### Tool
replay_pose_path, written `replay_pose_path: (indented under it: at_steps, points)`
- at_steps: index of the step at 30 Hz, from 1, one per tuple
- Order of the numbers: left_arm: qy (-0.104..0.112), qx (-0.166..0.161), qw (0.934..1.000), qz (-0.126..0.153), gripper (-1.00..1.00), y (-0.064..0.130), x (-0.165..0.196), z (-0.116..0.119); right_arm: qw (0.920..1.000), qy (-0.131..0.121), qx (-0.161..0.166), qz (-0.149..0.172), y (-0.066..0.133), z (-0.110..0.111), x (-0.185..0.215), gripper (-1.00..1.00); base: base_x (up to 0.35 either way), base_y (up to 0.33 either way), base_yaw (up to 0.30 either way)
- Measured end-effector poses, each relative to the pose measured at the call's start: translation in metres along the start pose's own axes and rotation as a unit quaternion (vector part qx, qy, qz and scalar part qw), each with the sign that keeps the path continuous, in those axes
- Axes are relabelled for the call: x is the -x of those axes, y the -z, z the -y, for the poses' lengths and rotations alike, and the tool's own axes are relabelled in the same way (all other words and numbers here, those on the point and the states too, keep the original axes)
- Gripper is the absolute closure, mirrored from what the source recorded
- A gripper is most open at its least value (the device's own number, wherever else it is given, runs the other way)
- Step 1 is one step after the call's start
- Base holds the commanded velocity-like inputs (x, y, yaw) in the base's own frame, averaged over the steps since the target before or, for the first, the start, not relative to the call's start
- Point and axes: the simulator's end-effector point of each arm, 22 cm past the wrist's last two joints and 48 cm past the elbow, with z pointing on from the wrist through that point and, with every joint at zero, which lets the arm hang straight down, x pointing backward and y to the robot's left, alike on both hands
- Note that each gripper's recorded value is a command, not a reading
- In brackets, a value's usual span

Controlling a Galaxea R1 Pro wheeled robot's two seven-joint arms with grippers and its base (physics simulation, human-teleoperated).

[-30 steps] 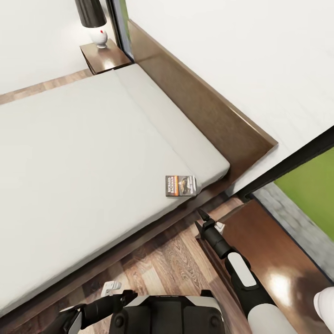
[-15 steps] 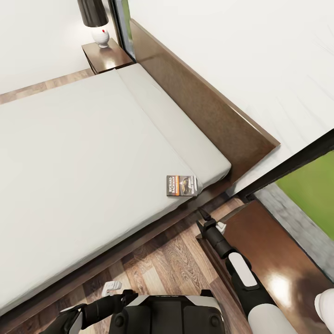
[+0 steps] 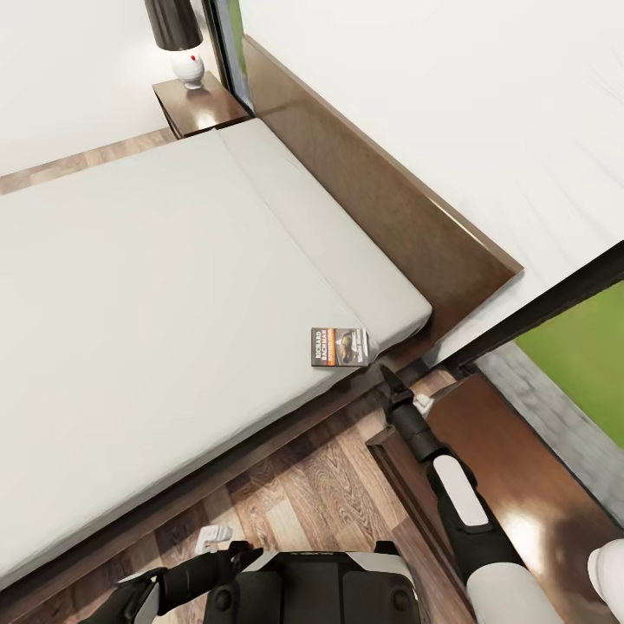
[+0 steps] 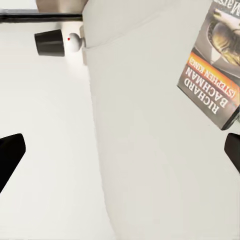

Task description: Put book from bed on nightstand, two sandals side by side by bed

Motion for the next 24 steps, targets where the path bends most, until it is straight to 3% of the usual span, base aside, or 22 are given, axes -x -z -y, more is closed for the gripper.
replay_pose_path:
  at_steps: [5,13,15,20,24]
  points:
    - [0.000,0.000,1.0000,0.000,-1.00,0.000,-0.001,0.000,0.9990,0.019,0.039,0.004,-0.007,-0.037,0.007,-1.00,0.000,0.000,0.000]
    - [0.000,0.000,1.0000,-0.001,-1.00,0.000,-0.001,0.000,0.9988,0.022,0.043,0.002,-0.009,-0.042,0.006,-1.00,0.000,0.000,0.000]
    - [0.000,0.000,1.0000,-0.001,-1.00,0.000,-0.001,0.000,0.9991,0.023,0.036,-0.001,-0.008,-0.035,0.003,-1.00,0.000,0.000,0.000]
    - [0.000,0.000,1.0000,-0.001,-1.00,-0.001,-0.001,0.000,0.9987,0.029,-0.029,-0.031,0.003,0.021,-0.019,-1.00,0.000,0.000,0.000]
    - [0.000,0.000,1.0000,-0.001,-1.00,-0.001,-0.002,0.000,0.9980,0.029,-0.043,-0.037,0.006,0.033,-0.024,-1.00,0.000,0.000,0.000]
